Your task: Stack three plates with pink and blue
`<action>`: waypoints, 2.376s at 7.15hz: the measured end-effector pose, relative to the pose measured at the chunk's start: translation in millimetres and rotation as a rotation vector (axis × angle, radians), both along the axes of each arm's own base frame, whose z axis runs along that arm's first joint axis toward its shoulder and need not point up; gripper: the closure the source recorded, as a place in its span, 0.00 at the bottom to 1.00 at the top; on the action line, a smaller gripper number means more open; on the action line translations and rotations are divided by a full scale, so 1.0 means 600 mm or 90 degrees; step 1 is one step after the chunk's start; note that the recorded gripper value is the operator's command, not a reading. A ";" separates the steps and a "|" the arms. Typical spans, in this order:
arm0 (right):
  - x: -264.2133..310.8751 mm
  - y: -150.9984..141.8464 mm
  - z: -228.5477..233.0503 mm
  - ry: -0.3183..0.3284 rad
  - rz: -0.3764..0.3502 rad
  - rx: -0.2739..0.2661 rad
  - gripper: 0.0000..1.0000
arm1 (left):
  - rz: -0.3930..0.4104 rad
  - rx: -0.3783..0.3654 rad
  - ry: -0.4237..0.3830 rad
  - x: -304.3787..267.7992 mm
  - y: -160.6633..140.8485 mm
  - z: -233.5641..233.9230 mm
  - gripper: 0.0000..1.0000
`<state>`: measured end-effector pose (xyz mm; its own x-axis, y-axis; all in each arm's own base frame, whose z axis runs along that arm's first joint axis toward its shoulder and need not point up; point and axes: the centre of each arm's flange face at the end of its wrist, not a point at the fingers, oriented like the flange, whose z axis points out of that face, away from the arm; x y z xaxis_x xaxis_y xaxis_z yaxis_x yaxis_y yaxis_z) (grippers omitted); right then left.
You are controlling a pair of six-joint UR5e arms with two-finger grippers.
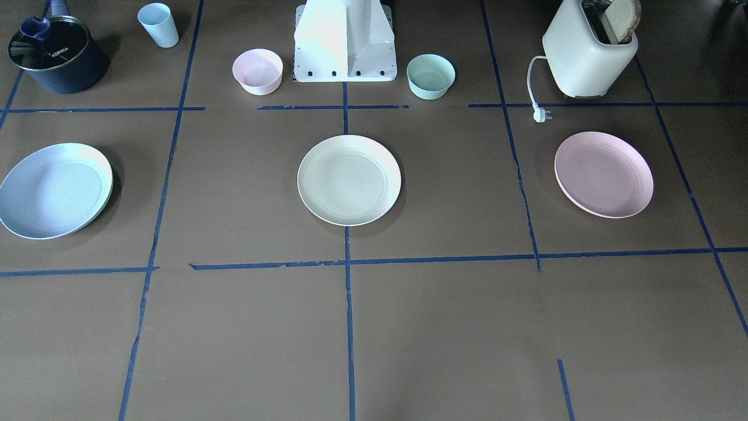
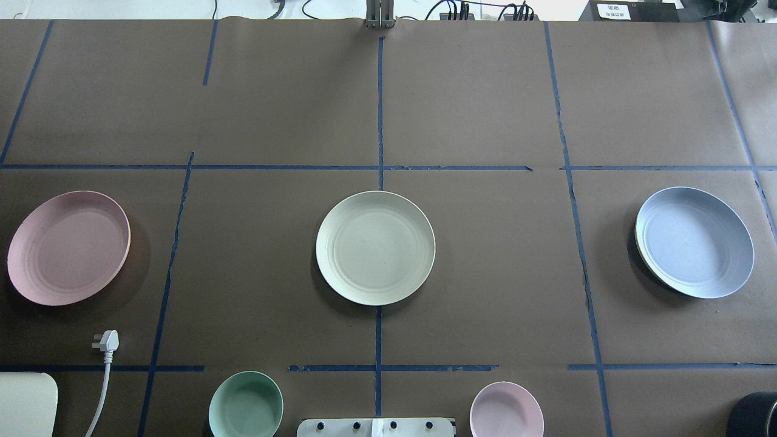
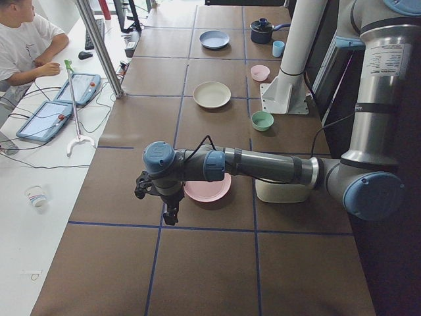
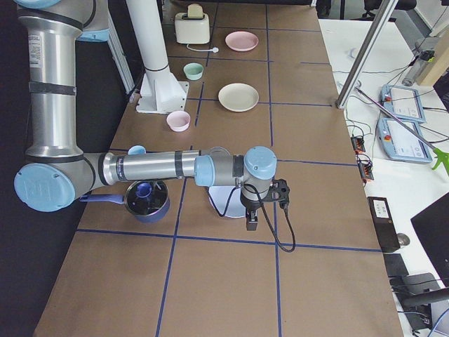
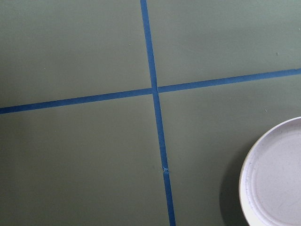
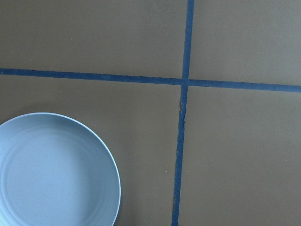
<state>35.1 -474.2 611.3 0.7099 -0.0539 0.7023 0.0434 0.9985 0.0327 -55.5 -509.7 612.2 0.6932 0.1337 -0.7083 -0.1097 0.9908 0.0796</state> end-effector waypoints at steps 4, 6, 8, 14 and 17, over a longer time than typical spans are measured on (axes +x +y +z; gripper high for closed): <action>-0.001 0.000 0.006 -0.001 -0.001 -0.004 0.00 | 0.000 0.003 -0.015 -0.001 -0.006 -0.014 0.00; -0.001 -0.003 0.008 -0.003 -0.002 -0.005 0.00 | 0.004 0.016 -0.042 -0.001 -0.007 -0.019 0.00; -0.001 -0.007 0.005 -0.003 -0.001 -0.003 0.00 | 0.011 0.021 -0.031 0.007 0.008 0.000 0.00; -0.005 -0.008 0.010 -0.009 -0.004 -0.007 0.00 | -0.066 -0.034 0.066 0.269 0.049 0.119 0.03; -0.008 -0.008 0.010 -0.015 -0.006 -0.009 0.00 | -0.056 -0.061 0.084 0.344 0.069 0.111 0.92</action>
<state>30.2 -478.9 617.2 0.6929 -0.0506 0.7193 0.0517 0.9985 0.0205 150.7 -468.3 679.0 0.5989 0.0038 -0.8008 -0.0164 0.9998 -0.0075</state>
